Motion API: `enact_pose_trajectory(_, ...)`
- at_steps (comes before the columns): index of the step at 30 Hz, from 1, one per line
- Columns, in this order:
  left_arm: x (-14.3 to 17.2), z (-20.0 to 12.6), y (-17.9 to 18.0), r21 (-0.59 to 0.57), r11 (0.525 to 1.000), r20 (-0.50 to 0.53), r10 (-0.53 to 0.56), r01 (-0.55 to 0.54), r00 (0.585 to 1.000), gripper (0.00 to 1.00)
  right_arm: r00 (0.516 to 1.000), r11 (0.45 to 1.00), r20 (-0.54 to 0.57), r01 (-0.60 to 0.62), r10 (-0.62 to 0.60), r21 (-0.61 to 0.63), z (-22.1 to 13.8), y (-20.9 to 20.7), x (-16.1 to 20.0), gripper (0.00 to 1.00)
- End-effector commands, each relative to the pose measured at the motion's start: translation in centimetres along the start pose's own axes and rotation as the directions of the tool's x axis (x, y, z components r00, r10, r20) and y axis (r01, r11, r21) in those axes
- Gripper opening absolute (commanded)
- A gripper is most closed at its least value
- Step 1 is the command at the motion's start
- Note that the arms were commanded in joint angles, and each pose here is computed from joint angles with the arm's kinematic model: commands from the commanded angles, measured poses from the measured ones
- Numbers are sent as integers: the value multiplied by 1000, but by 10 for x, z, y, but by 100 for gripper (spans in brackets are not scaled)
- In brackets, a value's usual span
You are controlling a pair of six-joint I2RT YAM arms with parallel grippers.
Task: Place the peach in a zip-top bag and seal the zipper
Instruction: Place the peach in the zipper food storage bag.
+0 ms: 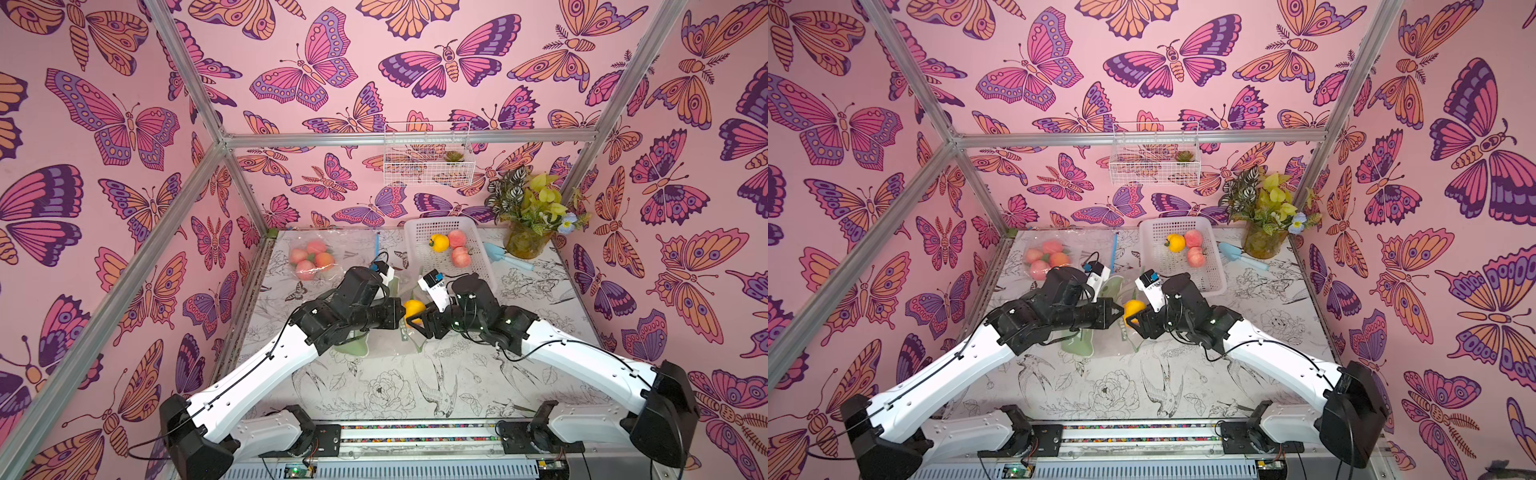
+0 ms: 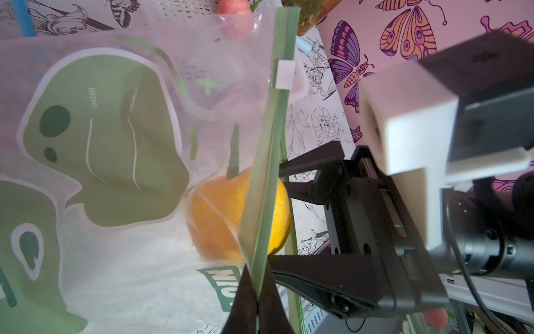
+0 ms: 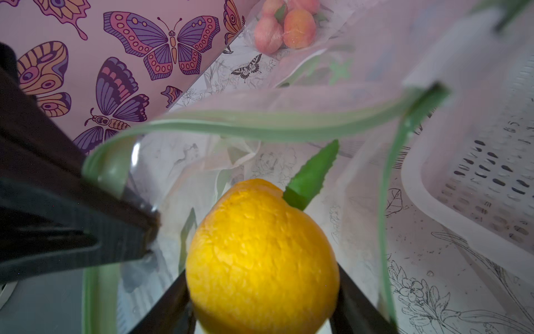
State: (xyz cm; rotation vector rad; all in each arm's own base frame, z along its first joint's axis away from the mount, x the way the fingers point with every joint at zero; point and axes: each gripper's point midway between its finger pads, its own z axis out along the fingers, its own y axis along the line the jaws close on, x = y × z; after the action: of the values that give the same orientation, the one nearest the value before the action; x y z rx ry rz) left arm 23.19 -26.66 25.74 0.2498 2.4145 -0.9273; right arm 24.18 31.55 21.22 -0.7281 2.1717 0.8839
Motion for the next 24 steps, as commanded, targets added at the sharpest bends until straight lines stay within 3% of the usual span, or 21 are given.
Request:
enact_pose_trajectory(1,2,4,-3,26,999,-9,21,-20,1000,0,1000,1000,0,-1,1,-28,-1,10,-7,68)
enact_pose_trajectory(11,1,-1,2,3,1000,19,21,-21,1000,0,999,998,48,25,-23,-49,-11,16,-15,83)
enact_pose_trajectory(18,-2,-6,6,-20,1000,41,25,-24,999,0,994,999,108,34,-33,-6,-22,11,-23,84)
enact_pose_trajectory(24,-3,-15,16,-76,997,70,26,-20,997,0,976,993,212,23,-47,114,-42,-7,-33,84)
